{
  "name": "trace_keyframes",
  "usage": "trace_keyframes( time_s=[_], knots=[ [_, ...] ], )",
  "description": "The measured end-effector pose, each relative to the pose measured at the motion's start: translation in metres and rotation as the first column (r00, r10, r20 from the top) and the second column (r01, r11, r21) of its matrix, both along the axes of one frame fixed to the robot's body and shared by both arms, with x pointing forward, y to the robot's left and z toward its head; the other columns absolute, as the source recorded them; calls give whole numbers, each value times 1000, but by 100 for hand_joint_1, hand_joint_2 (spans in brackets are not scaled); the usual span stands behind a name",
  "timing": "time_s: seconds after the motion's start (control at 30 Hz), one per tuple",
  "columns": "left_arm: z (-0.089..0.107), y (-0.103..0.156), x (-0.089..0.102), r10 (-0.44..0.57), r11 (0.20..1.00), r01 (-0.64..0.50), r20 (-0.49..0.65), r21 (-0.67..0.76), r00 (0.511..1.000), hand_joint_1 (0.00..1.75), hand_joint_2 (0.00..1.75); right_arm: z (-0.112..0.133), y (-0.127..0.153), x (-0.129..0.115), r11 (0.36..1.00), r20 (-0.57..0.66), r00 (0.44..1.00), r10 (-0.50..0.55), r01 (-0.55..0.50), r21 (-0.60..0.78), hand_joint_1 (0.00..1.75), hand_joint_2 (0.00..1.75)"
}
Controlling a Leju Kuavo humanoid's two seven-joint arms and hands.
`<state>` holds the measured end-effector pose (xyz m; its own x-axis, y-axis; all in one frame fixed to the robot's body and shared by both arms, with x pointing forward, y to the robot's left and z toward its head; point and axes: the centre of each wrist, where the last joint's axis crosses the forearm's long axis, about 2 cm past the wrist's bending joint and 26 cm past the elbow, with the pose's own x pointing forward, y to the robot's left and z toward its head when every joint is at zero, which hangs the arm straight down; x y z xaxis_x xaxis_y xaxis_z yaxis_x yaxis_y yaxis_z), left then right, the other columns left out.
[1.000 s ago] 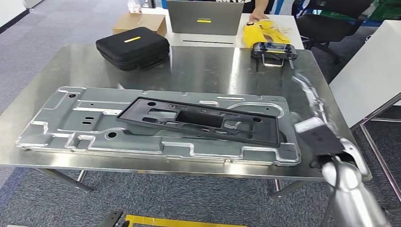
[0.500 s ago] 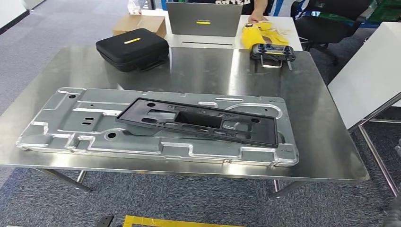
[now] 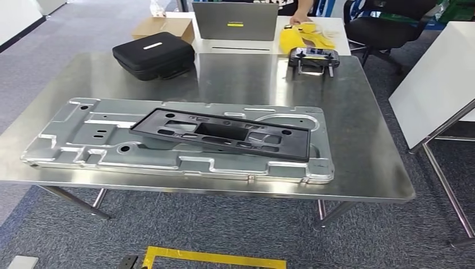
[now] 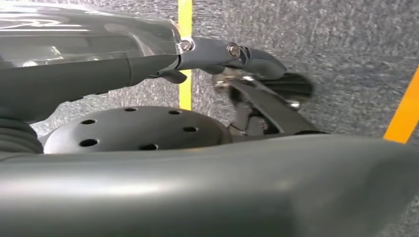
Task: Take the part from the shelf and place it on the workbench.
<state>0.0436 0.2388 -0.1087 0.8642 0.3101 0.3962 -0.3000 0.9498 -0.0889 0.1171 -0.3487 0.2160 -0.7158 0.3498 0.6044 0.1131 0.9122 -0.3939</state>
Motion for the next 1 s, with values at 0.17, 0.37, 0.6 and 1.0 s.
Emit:
trace_keyframes(
  time_s=[0.17,0.37,0.6,1.0],
  knots=[
    [0,1,2,2,1000,-2,9,4,1000,0,0,-1,-9,-9,1000,-27,999,-18,19,18,0,0],
    [0,1,1,8,1000,-8,5,3,1000,0,0,-6,-23,-18,997,-91,994,-67,70,27,0,0],
    [0,1,0,22,1000,-22,2,5,1000,0,0,-24,-37,-29,986,-226,965,-135,153,61,0,0],
    [-1,10,-2,96,995,-96,-17,20,995,0,0,-64,-24,-26,946,-381,898,-219,291,141,0,0]
  ],
)
